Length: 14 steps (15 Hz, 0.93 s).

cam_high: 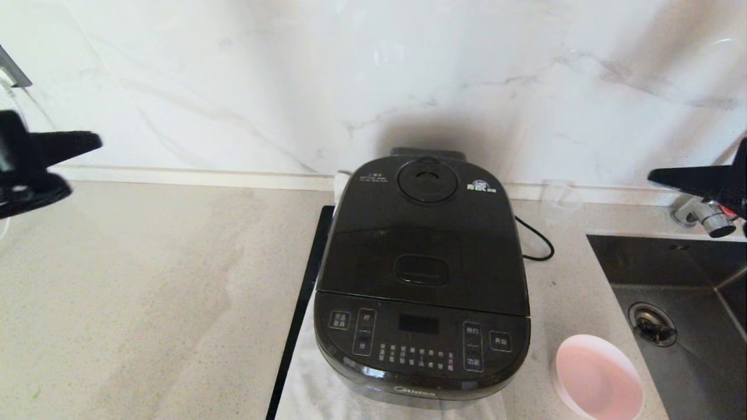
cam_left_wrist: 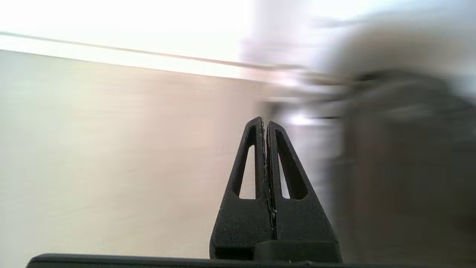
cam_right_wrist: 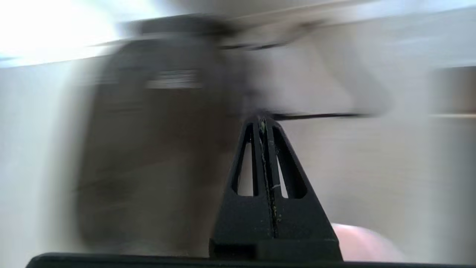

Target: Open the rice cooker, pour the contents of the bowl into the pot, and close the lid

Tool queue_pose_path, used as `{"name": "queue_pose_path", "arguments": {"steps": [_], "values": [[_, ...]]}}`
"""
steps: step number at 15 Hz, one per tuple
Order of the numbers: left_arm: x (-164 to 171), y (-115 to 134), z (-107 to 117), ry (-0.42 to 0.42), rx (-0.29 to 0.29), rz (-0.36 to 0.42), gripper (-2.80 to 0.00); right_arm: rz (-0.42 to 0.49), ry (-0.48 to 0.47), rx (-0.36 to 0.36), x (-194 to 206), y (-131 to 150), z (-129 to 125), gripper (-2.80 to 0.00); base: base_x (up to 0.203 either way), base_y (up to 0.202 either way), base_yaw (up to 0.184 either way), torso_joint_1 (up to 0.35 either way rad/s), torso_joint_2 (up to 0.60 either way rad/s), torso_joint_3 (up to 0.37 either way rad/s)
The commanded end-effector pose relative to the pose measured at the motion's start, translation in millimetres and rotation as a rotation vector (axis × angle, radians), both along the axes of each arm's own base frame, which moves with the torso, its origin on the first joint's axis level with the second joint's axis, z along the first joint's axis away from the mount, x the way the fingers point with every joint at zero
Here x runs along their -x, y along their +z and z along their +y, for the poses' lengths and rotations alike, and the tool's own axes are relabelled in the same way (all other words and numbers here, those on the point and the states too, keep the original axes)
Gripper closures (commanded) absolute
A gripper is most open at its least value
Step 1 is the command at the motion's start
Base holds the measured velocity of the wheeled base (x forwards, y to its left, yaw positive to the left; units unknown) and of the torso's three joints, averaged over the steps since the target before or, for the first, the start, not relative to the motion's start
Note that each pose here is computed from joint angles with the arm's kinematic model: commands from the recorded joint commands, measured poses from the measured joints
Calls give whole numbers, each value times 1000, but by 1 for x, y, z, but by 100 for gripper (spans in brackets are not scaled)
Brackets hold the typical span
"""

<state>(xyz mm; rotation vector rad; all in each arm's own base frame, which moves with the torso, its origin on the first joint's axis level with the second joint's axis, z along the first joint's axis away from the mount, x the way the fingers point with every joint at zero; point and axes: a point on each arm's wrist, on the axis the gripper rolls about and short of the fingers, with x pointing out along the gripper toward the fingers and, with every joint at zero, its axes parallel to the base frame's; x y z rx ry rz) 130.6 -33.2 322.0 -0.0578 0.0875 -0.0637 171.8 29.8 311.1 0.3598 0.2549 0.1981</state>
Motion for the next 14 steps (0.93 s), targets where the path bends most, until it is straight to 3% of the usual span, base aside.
{"name": "queue_pose_path", "arguments": {"steps": [1, 5, 7, 10, 12, 14], "values": [[82, -20, 30, 169, -77, -142, 0, -25, -190, 116, 27, -9, -9, 0, 0, 0, 0, 0, 0, 0], [155, -88, 42, 365, -127, -242, 0, -12, -307, 243, 61, -19, -17, 0, 0, 0, 0, 0, 0, 0], [176, -129, 41, 374, -137, -274, 0, -12, -299, 260, 72, -26, -18, 0, 0, 0, 0, 0, 0, 0], [173, -196, 37, 258, -161, -198, 0, 12, -216, 319, 82, -45, -14, 0, 0, 0, 0, 0, 0, 0], [160, -229, 36, 180, -138, -117, 0, 14, -202, 325, 82, -48, -13, 0, 0, 0, 0, 0, 0, 0], [154, -245, 33, 40, -107, -87, 0, 12, -172, 322, 79, -46, -9, 0, 0, 0, 0, 0, 0, 0]]}}
